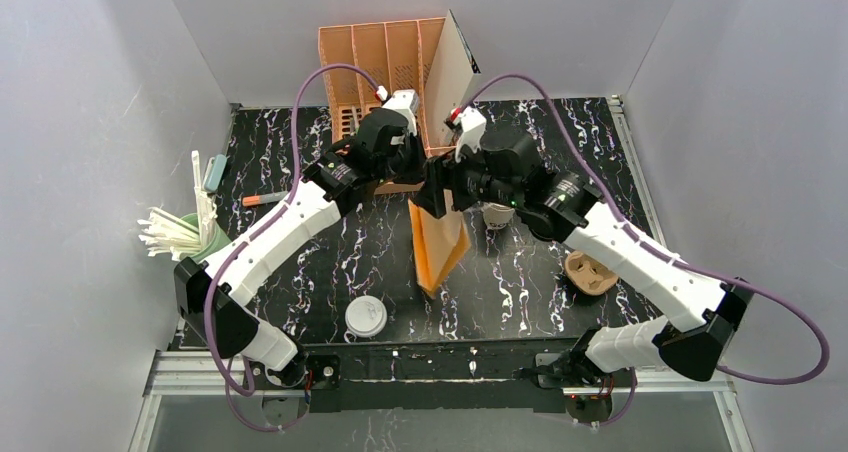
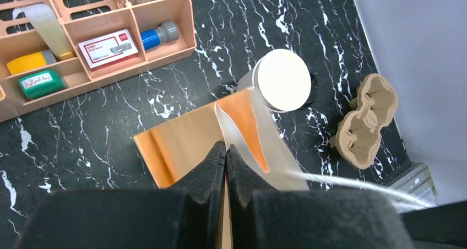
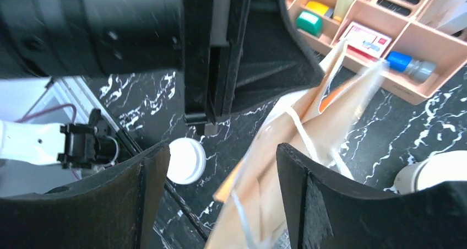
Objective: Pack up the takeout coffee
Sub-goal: Open the takeout bag at the center of the board.
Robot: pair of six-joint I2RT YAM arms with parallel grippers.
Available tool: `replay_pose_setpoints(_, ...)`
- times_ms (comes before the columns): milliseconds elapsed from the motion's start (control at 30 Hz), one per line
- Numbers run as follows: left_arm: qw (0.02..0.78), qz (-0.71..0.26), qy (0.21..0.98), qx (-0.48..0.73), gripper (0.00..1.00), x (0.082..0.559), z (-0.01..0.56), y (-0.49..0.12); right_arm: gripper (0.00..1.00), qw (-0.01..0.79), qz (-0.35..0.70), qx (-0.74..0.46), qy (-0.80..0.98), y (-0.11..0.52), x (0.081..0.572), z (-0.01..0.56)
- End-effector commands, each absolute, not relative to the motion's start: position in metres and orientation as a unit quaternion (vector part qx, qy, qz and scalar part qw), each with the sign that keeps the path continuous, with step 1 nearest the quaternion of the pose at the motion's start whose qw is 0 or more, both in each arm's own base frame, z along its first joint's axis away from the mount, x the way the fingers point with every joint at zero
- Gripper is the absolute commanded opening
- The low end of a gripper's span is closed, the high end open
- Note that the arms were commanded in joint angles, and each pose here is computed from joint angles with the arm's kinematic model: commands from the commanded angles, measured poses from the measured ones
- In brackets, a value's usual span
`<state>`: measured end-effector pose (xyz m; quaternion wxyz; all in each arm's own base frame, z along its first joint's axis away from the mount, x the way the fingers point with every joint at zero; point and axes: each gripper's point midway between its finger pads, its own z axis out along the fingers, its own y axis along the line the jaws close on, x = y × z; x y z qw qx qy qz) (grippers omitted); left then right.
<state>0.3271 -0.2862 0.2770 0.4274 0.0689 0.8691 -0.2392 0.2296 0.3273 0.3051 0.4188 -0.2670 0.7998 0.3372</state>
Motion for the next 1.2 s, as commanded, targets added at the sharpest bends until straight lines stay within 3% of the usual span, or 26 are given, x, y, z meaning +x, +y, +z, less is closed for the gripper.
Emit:
replay_pose_setpoints(0,0.451,-0.231,0.859,0.071,0.0,0.328,0.298,-0.278,0.8,0.466,0.329,-0.21,0.794,0.302,0.231,0.363)
replay_pose_setpoints(267,0.458,-0.261,0.847,0.066,0.0,0.324,0.303,-0.283,0.88,0.495,0.299,-0.16,0.8,0.276,0.237,0.386)
replay_pose_setpoints(467,0.463,-0.29,0.836,0.057,0.0,0.318,0.31,-0.285,0.78,0.471,0.255,-0.136,0.833,0.266,0.245,0.371)
replay_pose_setpoints(767,0.486,-0.33,0.809,0.027,0.0,0.305,0.33,-0.276,0.64,0.463,0.293,-0.112,0.829,0.276,0.241,0.362)
replay_pose_setpoints(1167,0.497,-0.361,0.789,0.008,0.0,0.291,0.342,-0.268,0.7,0.431,0.35,-0.117,0.823,0.303,0.235,0.364)
